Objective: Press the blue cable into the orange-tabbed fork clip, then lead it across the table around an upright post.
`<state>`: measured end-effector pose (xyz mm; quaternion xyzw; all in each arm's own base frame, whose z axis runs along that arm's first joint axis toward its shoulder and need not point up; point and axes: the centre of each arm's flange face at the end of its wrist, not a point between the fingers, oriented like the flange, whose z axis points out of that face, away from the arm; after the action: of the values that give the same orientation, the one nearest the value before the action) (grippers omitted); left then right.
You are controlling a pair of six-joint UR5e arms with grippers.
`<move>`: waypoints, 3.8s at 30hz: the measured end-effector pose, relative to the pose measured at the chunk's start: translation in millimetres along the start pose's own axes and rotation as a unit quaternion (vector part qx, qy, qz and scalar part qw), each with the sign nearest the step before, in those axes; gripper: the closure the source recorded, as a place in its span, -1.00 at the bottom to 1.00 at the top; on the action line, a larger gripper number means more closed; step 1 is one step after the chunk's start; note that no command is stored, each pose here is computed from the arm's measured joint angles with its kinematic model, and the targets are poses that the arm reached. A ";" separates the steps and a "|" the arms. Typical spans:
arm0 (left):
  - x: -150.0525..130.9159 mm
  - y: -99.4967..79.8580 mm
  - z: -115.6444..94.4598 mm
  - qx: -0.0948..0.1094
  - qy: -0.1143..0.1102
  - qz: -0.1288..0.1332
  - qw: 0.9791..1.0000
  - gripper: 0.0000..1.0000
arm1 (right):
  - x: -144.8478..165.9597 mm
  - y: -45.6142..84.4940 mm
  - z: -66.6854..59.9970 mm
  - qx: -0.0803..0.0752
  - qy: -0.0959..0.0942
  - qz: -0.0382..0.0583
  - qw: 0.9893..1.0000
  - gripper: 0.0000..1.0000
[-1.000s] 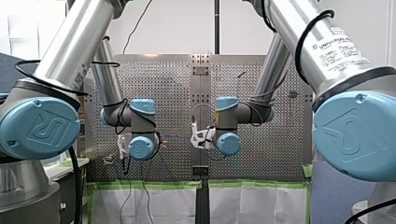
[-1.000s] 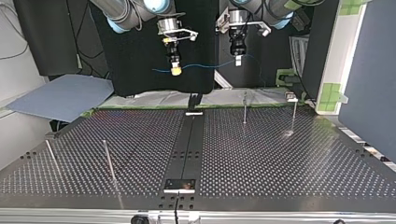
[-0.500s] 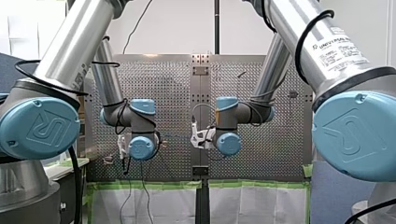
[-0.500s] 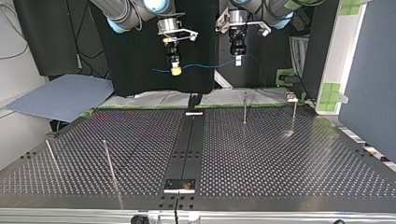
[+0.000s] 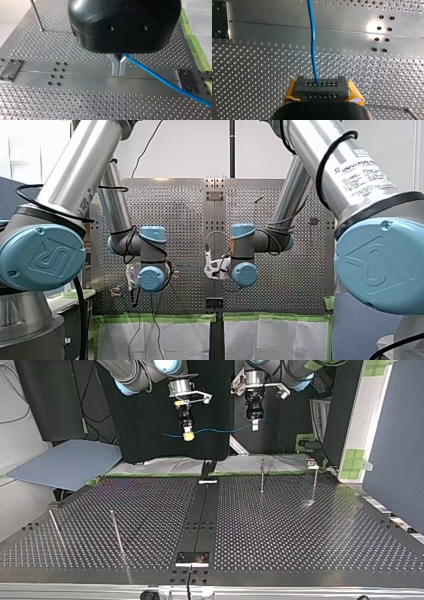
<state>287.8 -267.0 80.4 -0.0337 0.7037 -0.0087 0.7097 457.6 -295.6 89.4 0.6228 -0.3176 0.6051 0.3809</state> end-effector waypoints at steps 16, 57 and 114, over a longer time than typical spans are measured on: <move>0.0 0.0 0.0 0.000 0.000 0.000 1.000 1.00 | 0.0 0.0 0.0 0.000 0.000 0.000 1.000 1.00; -0.4 -0.4 1.1 0.001 -0.001 -0.001 1.000 1.00 | -70.4 -13.6 -20.6 0.016 -0.082 -0.023 0.996 1.00; 49.7 40.4 43.0 0.043 -0.017 -0.093 0.995 1.00 | -16.7 -57.1 53.5 -0.025 0.015 0.084 0.996 1.00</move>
<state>329.9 -228.1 28.7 -0.0683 0.6843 -0.1044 0.7184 532.7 -313.6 68.8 0.5752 -0.3777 0.6361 0.3491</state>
